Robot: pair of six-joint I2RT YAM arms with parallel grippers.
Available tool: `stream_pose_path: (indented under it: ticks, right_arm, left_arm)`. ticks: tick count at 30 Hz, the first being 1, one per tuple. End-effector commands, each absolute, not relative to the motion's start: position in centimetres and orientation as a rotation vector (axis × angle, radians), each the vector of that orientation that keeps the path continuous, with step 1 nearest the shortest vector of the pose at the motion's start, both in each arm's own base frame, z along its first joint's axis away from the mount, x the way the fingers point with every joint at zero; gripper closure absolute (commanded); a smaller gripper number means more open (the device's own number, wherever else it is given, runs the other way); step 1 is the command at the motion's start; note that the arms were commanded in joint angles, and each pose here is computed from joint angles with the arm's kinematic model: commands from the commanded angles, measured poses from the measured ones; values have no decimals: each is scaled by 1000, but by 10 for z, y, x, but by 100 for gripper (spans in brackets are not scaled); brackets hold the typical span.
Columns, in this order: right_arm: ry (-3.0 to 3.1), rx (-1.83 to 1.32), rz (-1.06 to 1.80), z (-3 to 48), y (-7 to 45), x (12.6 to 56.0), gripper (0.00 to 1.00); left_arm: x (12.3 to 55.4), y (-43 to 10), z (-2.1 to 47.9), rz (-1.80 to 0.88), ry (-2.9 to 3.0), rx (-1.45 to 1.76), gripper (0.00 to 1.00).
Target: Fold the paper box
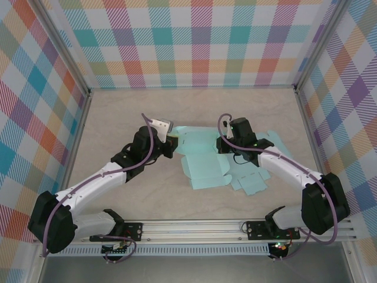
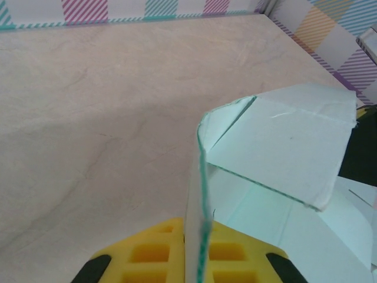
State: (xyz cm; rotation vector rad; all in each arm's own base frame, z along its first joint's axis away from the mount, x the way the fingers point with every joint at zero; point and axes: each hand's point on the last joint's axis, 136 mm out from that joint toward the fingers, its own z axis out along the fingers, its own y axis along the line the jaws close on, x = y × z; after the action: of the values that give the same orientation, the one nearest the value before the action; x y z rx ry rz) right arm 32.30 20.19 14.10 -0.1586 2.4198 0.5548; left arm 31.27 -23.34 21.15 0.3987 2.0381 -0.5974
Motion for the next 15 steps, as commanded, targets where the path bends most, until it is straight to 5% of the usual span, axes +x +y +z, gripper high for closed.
stream_pose_path:
  ticks: [1, 15]
  right_arm:
    - [2422, -74, 470, 146, 191, 330, 94]
    - [2492, 44, 212, 121, 158, 335, 100]
  left_arm:
    - [309, -234, 233, -648, 1981, 366, 95]
    - [313, -214, 241, -533, 1942, 258, 100]
